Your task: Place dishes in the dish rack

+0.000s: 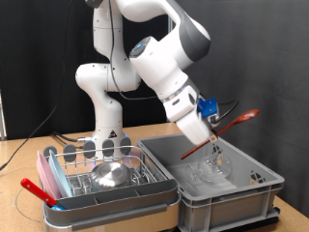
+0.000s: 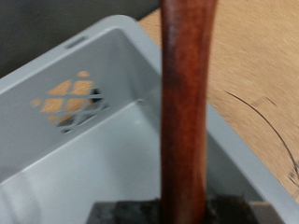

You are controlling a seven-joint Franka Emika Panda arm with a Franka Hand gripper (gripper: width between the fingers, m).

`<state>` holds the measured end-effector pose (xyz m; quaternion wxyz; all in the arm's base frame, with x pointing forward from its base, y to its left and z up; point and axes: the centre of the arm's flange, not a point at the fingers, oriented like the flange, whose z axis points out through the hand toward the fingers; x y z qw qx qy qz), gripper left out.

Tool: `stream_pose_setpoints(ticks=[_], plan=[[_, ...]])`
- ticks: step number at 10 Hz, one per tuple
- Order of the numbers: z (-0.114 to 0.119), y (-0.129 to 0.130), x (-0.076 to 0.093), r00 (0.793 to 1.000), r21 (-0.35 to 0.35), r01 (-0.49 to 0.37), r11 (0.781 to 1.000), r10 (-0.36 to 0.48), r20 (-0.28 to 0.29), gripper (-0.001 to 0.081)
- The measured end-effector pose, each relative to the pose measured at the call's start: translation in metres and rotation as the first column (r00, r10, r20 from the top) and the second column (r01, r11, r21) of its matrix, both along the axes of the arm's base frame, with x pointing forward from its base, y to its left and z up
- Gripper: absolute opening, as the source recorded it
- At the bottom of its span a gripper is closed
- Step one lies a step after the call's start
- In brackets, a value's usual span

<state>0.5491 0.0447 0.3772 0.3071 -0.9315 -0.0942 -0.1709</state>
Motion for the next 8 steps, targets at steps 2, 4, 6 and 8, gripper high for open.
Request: stream_pose_setpoints(ticks=[2,4,6,8], plan=[[0.011,-0.009,0.002,0.982,-0.033,-0.189,0.982,0.189,0.008,0.009],[0.016,-0.028,0.009,0.964,-0.043,-0.264,0.963,0.265,0.017,0.009],[0.015,-0.026,0.009,0.962,-0.032,-0.27,0.962,0.271,0.038,0.009],[0.018,-0.04,0.011,0.933,-0.03,-0.321,0.947,0.321,0.164,0.009]])
